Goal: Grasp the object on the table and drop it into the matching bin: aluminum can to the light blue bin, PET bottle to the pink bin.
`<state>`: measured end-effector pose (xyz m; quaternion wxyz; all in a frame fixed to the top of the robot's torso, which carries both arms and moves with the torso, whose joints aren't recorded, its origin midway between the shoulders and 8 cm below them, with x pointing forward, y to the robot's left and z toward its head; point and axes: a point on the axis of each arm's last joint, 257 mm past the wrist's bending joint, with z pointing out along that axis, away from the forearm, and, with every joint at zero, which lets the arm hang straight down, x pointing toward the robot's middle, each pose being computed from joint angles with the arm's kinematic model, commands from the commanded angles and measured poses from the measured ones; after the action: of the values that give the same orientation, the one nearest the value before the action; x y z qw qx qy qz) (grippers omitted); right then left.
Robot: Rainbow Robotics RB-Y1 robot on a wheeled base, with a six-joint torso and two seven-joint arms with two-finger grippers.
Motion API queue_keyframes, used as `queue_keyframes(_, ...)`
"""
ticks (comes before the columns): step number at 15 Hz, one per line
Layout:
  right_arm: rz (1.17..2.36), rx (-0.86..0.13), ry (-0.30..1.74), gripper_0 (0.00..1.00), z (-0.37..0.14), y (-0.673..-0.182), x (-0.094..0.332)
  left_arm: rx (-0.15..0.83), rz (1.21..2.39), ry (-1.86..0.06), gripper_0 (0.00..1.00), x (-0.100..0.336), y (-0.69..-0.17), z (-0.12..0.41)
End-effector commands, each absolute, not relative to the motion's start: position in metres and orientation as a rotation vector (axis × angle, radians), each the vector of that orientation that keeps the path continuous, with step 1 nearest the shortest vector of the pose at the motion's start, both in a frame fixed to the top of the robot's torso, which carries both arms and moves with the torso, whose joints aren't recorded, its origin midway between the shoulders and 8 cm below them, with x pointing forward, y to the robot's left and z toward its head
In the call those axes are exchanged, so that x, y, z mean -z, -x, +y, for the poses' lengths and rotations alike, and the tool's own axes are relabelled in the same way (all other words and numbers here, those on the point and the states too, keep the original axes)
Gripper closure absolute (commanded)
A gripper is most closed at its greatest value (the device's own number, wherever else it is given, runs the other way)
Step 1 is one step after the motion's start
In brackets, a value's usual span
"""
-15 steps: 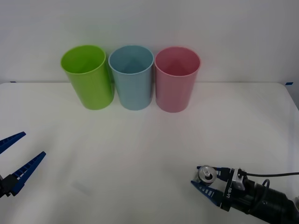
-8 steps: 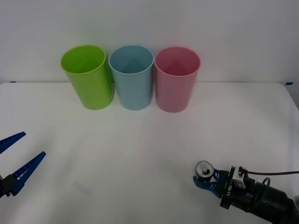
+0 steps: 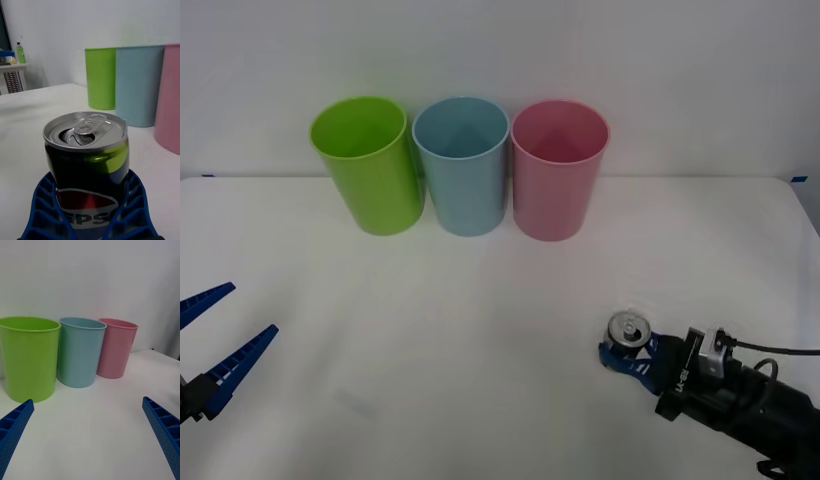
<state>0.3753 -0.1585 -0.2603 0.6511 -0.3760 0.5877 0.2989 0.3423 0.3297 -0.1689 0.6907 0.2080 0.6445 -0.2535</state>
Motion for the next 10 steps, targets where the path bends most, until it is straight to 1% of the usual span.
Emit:
queue_keyframes(1, 1.302, -0.660, 0.814, 1.00, -0.161, -0.381, 0.229, 0.567, 1.441, -0.465, 0.00, 0.169, -0.342, 0.330)
queue_keyframes(4, 1.274, -0.734, 0.758, 1.00, -0.147, -0.384, 0.184, 0.567, 1.441, -0.465, 0.00, 0.169, -0.342, 0.330)
queue_keyframes(7, 1.247, -0.762, 0.712, 1.00, -0.137, -0.389, 0.146, 0.567, 1.441, -0.465, 0.00, 0.169, -0.342, 0.330)
queue_keyframes(10, 1.222, -0.759, 0.694, 1.00, -0.129, -0.394, 0.114, 0.567, 1.441, -0.465, 0.00, 0.169, -0.342, 0.330)
